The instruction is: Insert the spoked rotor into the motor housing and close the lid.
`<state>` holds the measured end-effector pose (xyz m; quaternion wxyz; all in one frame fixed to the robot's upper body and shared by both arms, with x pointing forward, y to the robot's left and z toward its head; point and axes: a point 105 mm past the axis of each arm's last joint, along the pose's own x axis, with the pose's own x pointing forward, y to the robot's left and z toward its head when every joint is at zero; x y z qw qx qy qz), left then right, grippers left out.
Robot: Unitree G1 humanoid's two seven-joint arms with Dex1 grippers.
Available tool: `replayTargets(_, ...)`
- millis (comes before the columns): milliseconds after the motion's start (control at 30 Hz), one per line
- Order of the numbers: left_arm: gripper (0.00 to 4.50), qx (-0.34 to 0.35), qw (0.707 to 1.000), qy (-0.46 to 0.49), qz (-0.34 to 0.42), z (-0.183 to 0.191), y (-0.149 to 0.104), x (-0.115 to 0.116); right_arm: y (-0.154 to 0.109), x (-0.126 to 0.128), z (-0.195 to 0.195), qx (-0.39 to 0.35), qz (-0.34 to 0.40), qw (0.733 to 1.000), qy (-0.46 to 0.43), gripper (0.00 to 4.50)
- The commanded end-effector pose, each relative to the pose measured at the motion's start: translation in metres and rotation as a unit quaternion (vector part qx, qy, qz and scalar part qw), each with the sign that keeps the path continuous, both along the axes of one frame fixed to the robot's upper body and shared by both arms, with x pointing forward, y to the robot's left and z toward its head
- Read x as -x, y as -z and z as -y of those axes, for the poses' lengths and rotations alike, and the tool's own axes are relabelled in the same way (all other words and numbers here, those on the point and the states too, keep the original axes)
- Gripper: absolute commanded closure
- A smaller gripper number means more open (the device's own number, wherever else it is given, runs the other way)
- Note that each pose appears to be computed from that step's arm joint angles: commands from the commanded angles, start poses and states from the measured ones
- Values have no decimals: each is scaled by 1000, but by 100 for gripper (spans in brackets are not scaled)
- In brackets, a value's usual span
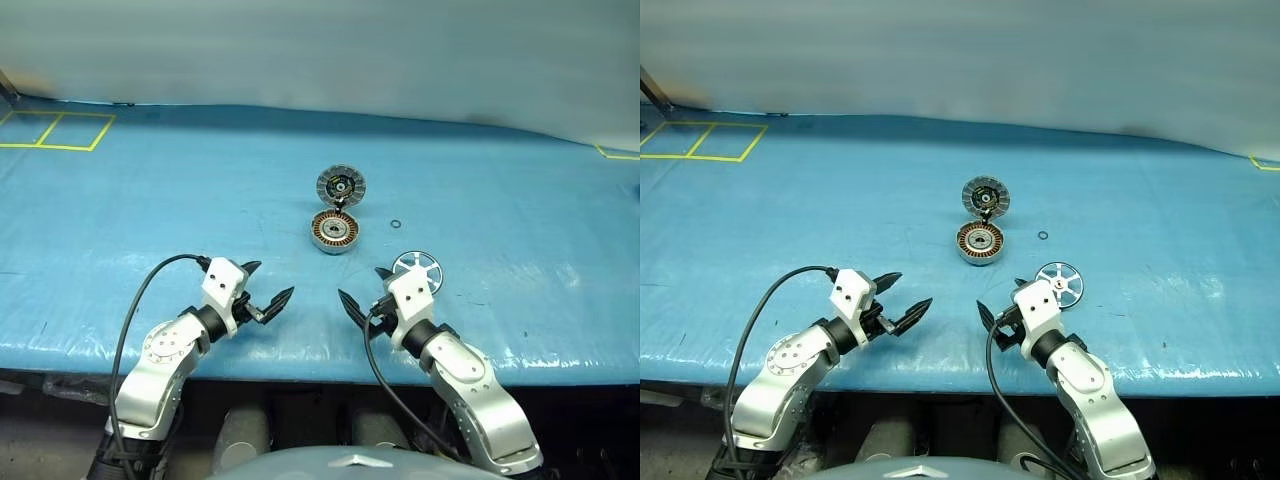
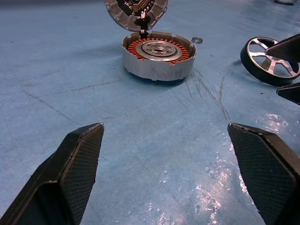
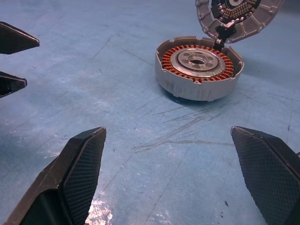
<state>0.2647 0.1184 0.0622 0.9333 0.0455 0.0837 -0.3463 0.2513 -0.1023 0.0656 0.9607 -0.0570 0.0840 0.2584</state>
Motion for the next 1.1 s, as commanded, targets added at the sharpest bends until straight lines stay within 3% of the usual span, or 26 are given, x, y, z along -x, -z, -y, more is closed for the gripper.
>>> replayTargets(33,0,-6,999,13,29,5,-12,1,-15,-1,-3,-7,35,999,-2,2)
replayTargets(1100,0,-8,999,19,25,9,-8,0,-18,-8,-3,-12,29,999,14,2)
